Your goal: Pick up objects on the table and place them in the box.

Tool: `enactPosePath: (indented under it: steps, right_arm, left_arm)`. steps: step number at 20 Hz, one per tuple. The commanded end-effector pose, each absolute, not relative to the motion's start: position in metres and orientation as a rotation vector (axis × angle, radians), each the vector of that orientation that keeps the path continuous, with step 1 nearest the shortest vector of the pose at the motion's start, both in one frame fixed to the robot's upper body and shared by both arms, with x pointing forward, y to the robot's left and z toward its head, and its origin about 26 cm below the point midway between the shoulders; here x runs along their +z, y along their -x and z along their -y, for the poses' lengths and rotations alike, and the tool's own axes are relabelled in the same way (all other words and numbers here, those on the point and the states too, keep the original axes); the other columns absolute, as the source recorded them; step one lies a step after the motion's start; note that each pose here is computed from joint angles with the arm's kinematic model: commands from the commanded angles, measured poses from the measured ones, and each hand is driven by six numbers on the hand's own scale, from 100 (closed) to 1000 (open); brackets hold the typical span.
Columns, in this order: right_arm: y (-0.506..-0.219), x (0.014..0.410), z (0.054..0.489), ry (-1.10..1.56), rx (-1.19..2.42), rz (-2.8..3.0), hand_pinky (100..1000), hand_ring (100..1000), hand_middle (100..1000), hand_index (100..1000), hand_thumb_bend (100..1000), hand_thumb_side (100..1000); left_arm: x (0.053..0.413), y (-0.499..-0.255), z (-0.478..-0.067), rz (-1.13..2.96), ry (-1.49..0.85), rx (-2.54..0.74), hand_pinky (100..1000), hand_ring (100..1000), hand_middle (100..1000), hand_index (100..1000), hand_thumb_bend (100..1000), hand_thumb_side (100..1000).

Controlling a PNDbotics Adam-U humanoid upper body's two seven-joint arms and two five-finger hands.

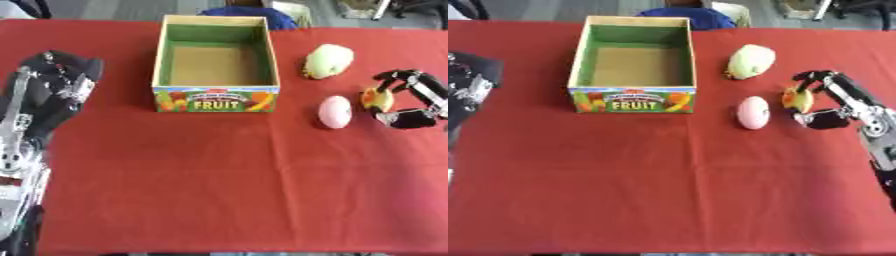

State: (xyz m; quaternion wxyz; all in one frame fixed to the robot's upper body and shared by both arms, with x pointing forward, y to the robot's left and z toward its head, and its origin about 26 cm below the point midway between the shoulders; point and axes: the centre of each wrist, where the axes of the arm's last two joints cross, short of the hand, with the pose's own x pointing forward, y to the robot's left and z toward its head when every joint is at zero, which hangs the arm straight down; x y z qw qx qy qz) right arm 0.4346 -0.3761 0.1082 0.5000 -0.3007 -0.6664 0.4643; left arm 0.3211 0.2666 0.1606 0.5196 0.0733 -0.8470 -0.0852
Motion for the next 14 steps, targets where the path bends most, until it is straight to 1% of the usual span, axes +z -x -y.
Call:
enactPosePath:
  steps: [1, 7, 14]
  right_arm:
    - [-0.4363, 0.1224, 0.3866, 0.83, 1.12, 1.598, 752, 919, 624, 856, 334, 100]
    - [-0.4353, 0.1244, 0.3886, 0.911, 1.102, 1.608, 750, 916, 624, 853, 338, 100]
    - [-0.4366, 0.1282, 0.3871, 1.018, 1.128, 1.597, 742, 893, 636, 854, 381, 100]
  left_arm:
    - [0.1671, -0.3201, -0.2663, 2.053, -0.172, -0.213, 593, 519, 514, 560, 506, 358]
    - [0.1671, -0.32, -0.2665, 2.053, -0.173, -0.212, 593, 519, 514, 560, 507, 357]
    - [0.167, -0.32, -0.2664, 2.054, -0.172, -0.212, 593, 519, 514, 560, 505, 358]
